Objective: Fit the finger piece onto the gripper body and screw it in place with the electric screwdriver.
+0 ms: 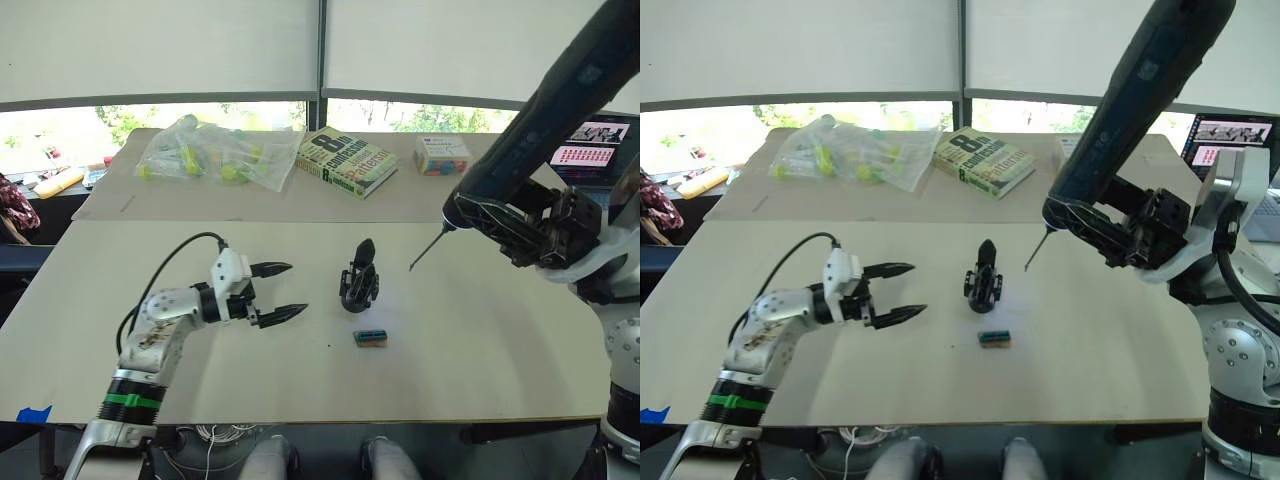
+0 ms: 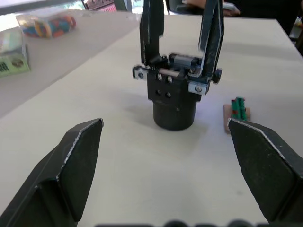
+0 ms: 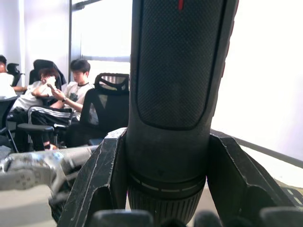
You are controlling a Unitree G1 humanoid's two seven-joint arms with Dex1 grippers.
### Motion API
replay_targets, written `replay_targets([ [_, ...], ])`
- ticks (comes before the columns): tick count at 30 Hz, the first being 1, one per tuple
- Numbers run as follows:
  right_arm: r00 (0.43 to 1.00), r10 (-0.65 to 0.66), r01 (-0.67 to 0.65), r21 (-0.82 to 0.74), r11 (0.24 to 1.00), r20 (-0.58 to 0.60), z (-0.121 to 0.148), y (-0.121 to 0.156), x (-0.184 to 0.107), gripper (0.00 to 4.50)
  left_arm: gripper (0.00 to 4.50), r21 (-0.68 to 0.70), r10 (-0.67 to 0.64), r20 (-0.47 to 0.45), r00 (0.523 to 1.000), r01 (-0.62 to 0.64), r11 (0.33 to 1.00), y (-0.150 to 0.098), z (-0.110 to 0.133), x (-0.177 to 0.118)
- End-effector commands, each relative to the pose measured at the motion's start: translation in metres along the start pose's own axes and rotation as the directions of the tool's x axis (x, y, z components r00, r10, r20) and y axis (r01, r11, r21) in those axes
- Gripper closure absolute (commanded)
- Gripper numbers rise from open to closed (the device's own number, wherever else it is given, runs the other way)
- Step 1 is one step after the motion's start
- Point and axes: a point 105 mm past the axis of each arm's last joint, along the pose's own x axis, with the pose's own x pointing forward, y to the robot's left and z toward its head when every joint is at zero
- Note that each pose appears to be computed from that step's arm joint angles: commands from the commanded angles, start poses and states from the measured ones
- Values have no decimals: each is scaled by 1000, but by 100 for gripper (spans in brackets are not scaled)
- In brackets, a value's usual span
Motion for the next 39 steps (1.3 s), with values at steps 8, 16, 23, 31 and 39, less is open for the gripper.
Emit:
replay_targets([
  [8,993,98,-96,-31,995,66,27,8,25,255,4,-26,-31,-44,999,30,999,-7,-12,52],
  [16,993,109,-108,-22,994,52,24,9,28,255,4,-35,-26,-56,998,25,999,-7,-15,82],
  [23,994,108,-107,-28,994,34,23,11,25,255,4,-66,-75,-88,993,70,995,-10,-20,91],
  [31,995,95,-94,-37,995,28,23,11,24,255,27,-64,-74,-127,989,66,996,-9,-27,96],
  [39,996,87,-86,-37,996,22,23,10,22,255,221,-65,-115,-99,988,108,992,-10,-26,93],
])
